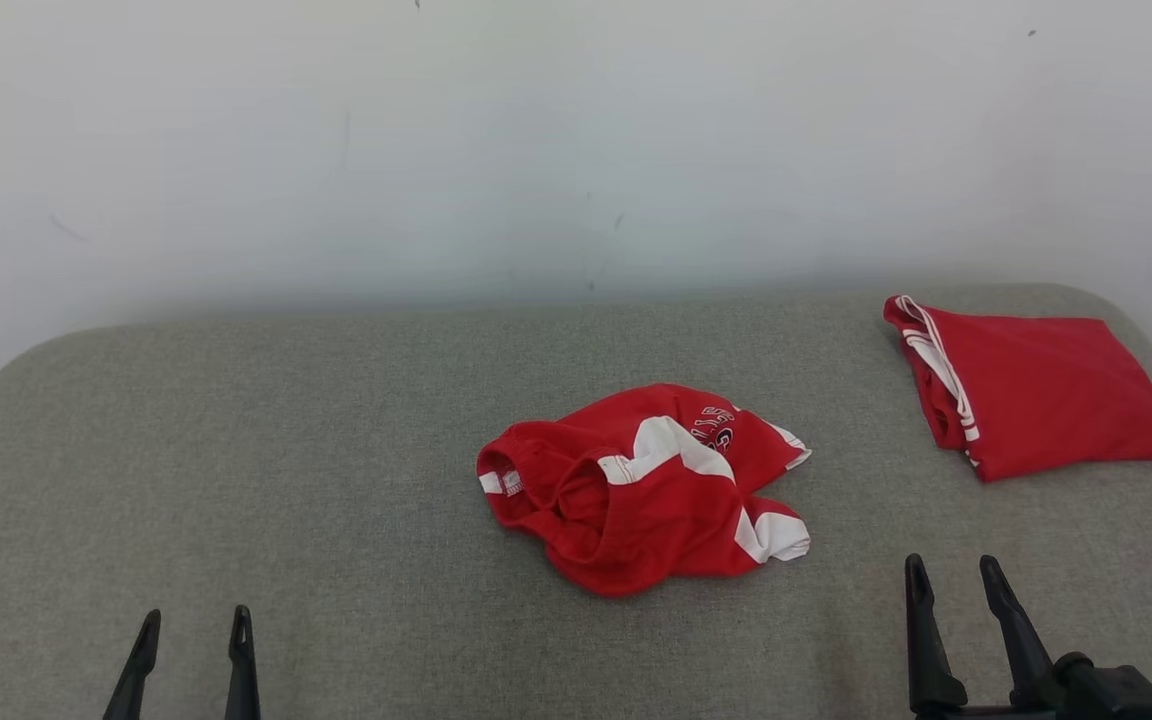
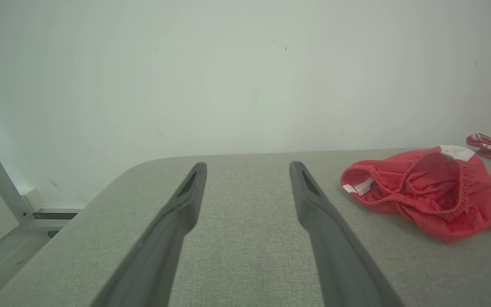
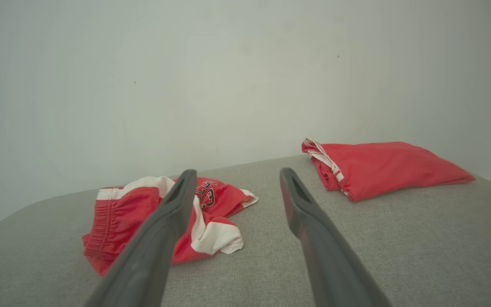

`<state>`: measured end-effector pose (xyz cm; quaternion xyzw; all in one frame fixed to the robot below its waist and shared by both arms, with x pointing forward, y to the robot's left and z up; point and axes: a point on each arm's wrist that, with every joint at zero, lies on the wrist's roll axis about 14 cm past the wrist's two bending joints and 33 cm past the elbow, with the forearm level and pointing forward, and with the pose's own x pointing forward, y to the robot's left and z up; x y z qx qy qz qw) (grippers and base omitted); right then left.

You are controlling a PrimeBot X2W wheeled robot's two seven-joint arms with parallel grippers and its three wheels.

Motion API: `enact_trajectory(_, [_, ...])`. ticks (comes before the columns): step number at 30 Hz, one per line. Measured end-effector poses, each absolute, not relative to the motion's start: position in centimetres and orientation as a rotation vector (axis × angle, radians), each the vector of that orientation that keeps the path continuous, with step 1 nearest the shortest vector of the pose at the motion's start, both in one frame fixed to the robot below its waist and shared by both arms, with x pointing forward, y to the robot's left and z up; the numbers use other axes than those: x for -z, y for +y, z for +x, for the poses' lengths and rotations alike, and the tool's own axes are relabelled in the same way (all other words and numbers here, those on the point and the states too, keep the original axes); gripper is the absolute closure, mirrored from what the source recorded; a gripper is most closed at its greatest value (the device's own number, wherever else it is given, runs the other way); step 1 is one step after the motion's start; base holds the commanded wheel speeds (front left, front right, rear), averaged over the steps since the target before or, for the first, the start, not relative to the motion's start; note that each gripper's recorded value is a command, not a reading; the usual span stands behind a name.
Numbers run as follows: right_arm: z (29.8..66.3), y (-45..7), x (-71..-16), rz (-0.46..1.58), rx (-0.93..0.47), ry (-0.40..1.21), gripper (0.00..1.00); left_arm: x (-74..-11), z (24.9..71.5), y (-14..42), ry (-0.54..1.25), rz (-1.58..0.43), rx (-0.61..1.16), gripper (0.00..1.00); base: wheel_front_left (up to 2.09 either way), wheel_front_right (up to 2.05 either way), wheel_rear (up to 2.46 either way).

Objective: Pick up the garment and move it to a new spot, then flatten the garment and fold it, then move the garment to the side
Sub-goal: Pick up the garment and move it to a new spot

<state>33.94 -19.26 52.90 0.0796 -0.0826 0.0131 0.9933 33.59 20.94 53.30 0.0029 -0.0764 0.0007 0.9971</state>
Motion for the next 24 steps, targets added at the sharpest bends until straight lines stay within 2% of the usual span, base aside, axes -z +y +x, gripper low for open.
enact_trajectory(24, [33.0,-19.1,-50.1,0.166,-0.022,-0.078,0.0,-51.3,32.9,20.4,-0.103,0.01,0.014,0.0,0.0,0.0,0.0])
